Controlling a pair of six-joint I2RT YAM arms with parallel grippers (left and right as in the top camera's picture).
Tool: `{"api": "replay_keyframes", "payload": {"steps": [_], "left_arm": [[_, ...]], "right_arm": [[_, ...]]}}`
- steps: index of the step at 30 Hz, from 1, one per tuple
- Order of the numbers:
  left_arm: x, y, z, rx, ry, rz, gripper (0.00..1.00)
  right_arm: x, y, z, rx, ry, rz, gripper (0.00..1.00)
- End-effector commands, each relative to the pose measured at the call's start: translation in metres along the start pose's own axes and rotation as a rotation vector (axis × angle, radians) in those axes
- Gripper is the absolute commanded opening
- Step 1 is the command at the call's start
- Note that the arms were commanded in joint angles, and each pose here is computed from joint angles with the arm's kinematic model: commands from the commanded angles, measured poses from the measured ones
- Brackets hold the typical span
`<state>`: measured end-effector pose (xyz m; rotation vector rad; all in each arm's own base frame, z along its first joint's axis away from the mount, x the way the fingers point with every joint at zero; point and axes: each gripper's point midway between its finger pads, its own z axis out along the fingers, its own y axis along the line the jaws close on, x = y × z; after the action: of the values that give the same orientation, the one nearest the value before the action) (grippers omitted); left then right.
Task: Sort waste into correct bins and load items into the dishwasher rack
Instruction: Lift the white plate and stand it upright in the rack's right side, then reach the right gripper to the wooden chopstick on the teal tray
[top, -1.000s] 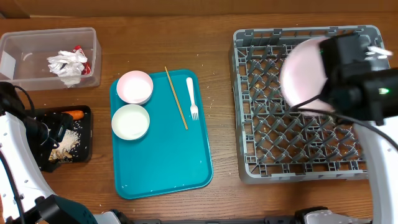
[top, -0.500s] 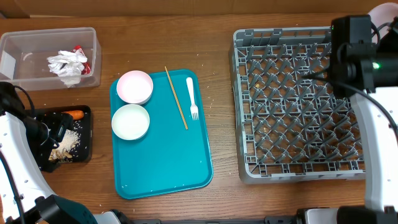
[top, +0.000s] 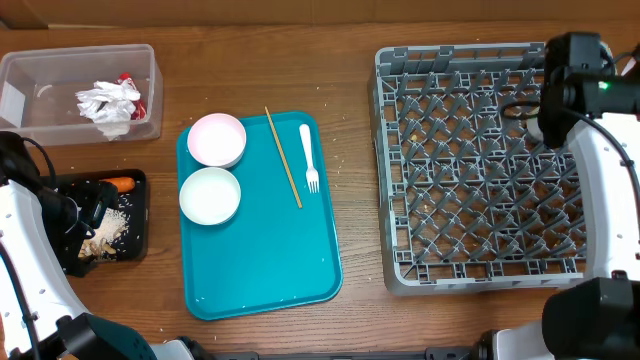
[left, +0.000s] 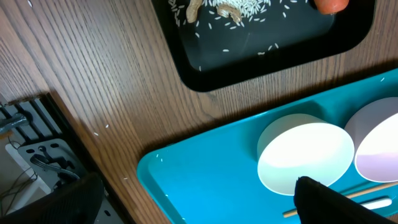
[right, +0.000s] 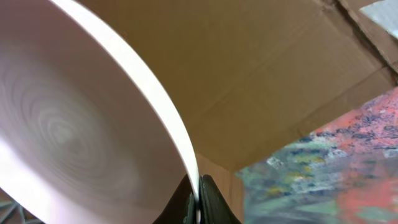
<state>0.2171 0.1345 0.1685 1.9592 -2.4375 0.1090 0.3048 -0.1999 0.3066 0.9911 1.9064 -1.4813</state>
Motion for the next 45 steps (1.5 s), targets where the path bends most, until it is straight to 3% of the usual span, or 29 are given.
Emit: {"api": "replay_keyframes", "payload": {"steps": [1,9,19,25,30,35,38,43,45], "left_arm": [[0.000,0.001,0.001,-0.005,0.001,0.015,1.00],[0.000,0.001,0.001,-0.005,0.001,0.015,1.00],[0.000,0.001,0.001,-0.005,0.001,0.015,1.00],[0.000,0.001,0.001,-0.005,0.001,0.015,1.00],[0.000,0.001,0.001,-0.005,0.001,0.015,1.00],[0.000,0.001,0.001,-0.005,0.001,0.015,1.00],[0.000,0.001,0.001,-0.005,0.001,0.015,1.00],[0.000,0.001,0.001,-0.005,0.001,0.015,1.00],[0.000,0.001,0.001,-0.005,0.001,0.015,1.00]], "right_arm": [[0.022,0.005,0.015,0.041,0.024,-0.042,0.04],[0.074,0.026,0.039,0.033,0.107,-0.086,0.04],[0.082,0.038,0.042,-0.003,0.125,-0.051,0.05],[0.081,0.044,0.039,-0.043,0.139,-0.028,0.29],[0.074,0.051,0.032,-0.144,0.177,-0.029,0.39],[0.043,0.057,0.002,-0.388,0.212,0.026,0.44],[0.022,0.063,-0.043,-0.632,0.244,0.083,0.44],[0.011,0.082,-0.166,-1.221,0.332,0.084,0.45],[0.018,0.084,-0.227,-1.491,0.382,0.023,0.52]]}}
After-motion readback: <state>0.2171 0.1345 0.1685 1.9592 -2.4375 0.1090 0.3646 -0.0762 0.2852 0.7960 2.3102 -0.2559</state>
